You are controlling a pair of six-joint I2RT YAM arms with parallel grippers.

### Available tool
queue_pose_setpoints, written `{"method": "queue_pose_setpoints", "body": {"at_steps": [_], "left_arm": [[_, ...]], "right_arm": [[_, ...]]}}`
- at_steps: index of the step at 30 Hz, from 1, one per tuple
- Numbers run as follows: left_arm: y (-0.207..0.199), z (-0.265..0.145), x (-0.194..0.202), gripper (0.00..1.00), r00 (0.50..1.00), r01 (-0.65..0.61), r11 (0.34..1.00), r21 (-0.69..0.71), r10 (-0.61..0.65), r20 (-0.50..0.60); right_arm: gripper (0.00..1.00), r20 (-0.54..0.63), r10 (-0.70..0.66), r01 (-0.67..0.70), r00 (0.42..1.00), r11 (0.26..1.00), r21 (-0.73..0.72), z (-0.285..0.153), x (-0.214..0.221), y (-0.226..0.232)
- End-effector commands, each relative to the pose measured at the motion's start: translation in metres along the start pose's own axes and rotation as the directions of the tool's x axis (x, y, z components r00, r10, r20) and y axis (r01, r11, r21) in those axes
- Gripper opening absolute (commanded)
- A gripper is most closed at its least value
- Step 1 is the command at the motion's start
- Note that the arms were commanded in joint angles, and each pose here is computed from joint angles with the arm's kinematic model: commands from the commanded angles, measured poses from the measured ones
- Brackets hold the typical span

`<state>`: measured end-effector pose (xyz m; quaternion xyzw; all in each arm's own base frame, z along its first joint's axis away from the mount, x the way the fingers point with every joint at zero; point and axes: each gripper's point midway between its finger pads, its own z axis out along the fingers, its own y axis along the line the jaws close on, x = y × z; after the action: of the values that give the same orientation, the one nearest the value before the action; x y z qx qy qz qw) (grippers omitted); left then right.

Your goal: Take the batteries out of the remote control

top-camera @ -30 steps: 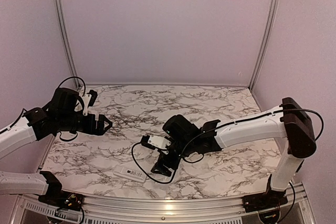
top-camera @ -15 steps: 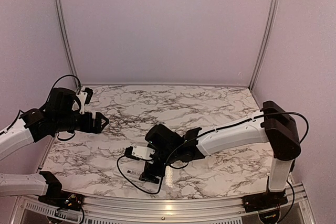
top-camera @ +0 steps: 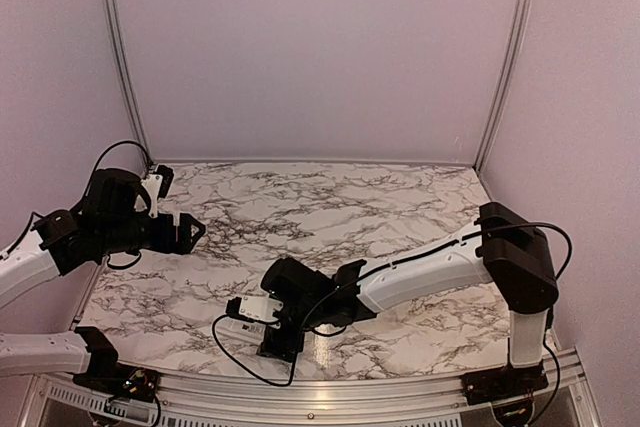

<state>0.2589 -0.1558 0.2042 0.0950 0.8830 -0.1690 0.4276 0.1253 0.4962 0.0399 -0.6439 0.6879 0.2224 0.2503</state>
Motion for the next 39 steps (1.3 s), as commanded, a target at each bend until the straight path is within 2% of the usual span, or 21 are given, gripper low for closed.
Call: {"method": "queue_pose_setpoints", "body": {"at_steps": [1, 17, 24, 26, 33, 39], "left_arm": [[0.004, 0.001, 0.002, 0.99, 1.0, 0.002, 1.0, -0.02, -0.002, 0.0], [0.004, 0.001, 0.002, 0.99, 1.0, 0.002, 1.0, -0.024, -0.002, 0.005], [0.004, -0.001, 0.0, 0.99, 1.0, 0.005, 1.0, -0.024, -0.004, 0.013], [0.004, -0.001, 0.001, 0.99, 1.0, 0.004, 1.0, -0.019, -0.004, 0.012], [-0.002, -0.002, 0.0, 0.99, 1.0, -0.003, 1.0, 0.016, 0.003, 0.023], [-0.008, -0.011, -0.007, 0.99, 0.997, -0.01, 0.998, 0.061, 0.005, 0.081]], "right_arm": [[0.84, 0.017, 0.02, -0.02, 1.0, 1.0, 0.02, 0.005, -0.006, -0.002], [0.67, -0.059, 0.053, -0.051, 0.997, 0.998, 0.031, 0.02, 0.021, -0.003], [0.44, -0.074, 0.048, -0.044, 0.996, 0.997, 0.058, 0.02, 0.027, -0.007], [0.4, -0.076, 0.039, -0.033, 0.996, 0.997, 0.07, 0.018, 0.025, -0.009], [0.35, -0.06, -0.01, 0.016, 0.998, 0.994, 0.112, -0.01, 0.015, -0.026], [0.34, -0.05, -0.053, 0.061, 0.997, 0.984, 0.165, -0.045, 0.03, -0.056]]}}
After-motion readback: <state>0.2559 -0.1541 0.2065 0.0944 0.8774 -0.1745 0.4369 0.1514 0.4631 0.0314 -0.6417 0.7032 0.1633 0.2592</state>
